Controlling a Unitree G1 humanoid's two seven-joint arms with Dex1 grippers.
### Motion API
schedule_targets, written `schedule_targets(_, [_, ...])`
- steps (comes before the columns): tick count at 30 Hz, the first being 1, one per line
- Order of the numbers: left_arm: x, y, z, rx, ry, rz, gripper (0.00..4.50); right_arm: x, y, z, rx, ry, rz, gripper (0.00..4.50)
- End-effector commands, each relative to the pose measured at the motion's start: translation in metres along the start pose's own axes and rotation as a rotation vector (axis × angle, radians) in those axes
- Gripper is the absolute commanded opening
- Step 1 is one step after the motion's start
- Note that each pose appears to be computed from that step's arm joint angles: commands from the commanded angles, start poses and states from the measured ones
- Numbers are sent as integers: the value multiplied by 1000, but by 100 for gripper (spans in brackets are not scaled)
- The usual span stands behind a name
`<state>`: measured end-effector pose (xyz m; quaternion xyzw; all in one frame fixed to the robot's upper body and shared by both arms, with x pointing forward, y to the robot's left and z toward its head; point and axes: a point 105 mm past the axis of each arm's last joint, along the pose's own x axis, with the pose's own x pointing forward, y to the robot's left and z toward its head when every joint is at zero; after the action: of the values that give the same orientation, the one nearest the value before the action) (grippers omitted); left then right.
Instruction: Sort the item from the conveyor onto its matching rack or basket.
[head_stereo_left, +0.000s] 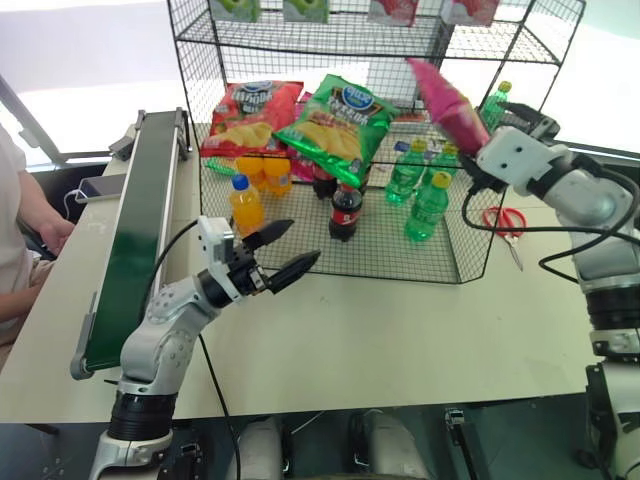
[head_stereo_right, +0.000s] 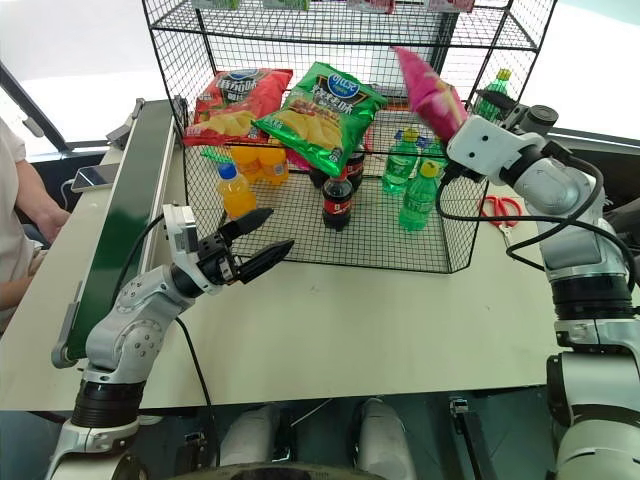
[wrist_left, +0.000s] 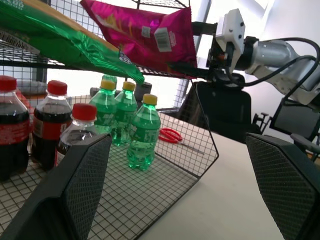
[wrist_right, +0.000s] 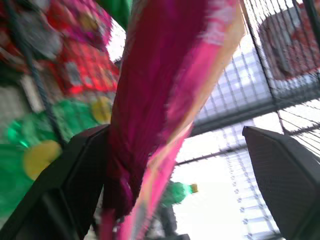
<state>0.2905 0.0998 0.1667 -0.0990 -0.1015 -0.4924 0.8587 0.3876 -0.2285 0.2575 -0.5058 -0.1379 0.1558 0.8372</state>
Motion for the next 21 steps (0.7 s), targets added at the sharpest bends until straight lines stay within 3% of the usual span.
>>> schedule_targets(1, [3, -4, 5, 32, -16, -20, 450, -5, -18, 19, 38, -91, -66, 448])
schedule_targets(3, [3, -4, 5, 39, -11, -22, 450, -5, -17, 20, 52, -98, -65, 448])
schedule_targets(6, [3, -3, 5, 48, -9, -20, 450, -4, -10, 17, 68, -86, -41, 369])
schedule_targets(13, [3, -3, 4, 60, 0, -15, 450, -2, -6, 16, 36, -88, -35, 20])
schedule_targets(21, [4, -3, 3, 68, 3, -11, 450, 12, -13, 7, -98, -32, -94, 9])
